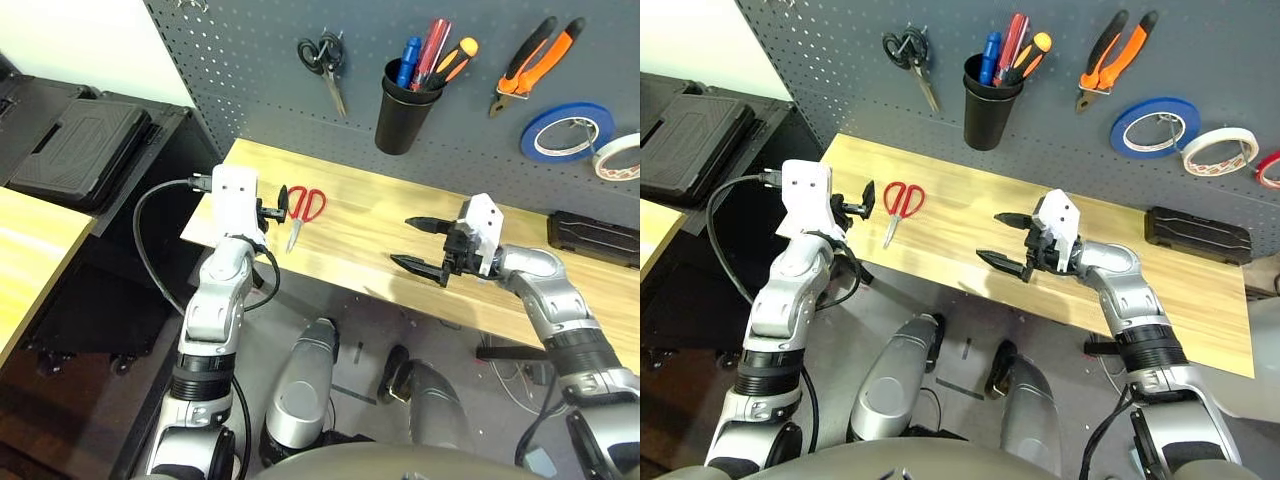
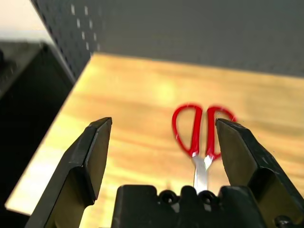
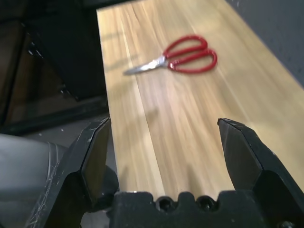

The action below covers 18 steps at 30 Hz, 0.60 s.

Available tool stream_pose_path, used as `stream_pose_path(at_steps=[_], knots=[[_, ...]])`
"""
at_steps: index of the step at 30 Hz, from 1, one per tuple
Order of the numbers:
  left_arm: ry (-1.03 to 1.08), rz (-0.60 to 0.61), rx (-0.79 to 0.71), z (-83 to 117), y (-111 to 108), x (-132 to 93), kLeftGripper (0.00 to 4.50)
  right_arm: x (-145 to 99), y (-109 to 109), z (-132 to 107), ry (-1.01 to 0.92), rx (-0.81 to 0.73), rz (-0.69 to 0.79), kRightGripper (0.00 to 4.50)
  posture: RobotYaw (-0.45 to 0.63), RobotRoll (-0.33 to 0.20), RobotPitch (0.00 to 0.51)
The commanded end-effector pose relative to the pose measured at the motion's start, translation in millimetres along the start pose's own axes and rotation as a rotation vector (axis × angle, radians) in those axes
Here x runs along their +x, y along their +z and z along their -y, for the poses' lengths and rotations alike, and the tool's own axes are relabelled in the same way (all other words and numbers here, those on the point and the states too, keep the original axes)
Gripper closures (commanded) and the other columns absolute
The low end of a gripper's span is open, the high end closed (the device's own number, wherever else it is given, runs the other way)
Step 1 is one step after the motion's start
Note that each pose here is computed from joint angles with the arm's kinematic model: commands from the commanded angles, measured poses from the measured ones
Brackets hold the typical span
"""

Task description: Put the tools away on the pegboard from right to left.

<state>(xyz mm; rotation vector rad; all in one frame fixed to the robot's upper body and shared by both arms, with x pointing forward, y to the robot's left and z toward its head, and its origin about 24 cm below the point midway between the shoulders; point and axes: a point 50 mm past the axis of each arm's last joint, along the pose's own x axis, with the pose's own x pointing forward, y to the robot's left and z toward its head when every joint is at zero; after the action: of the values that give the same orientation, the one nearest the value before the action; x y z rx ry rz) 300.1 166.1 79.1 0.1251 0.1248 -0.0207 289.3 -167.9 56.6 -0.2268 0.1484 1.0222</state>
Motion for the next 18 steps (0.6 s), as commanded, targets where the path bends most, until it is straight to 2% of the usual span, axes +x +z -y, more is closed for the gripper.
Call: stream_pose_path(at_steps=[1, 11, 18], knots=[[0.006, -0.036, -0.018, -1.7, -12.2, 5.9, 0.05, 2.4, -13.8, -6.6, -0.013, 0.017, -0.06, 0.0, 0.37, 0.0, 0.306], [-0.025, -0.112, -0.033, -2.1, -27.0, 33.4, 0.05, 9.5, -20.9, -21.0, -0.047, 0.006, -0.099, 0.0, 0.32, 0.0, 0.329], [0.0, -0.16, -0.033, -8.3, -37.1, 48.5, 0.05, 3.3, -22.6, -28.1, -0.082, -0.007, -0.127, 0.0, 0.26, 0.0, 0.345]])
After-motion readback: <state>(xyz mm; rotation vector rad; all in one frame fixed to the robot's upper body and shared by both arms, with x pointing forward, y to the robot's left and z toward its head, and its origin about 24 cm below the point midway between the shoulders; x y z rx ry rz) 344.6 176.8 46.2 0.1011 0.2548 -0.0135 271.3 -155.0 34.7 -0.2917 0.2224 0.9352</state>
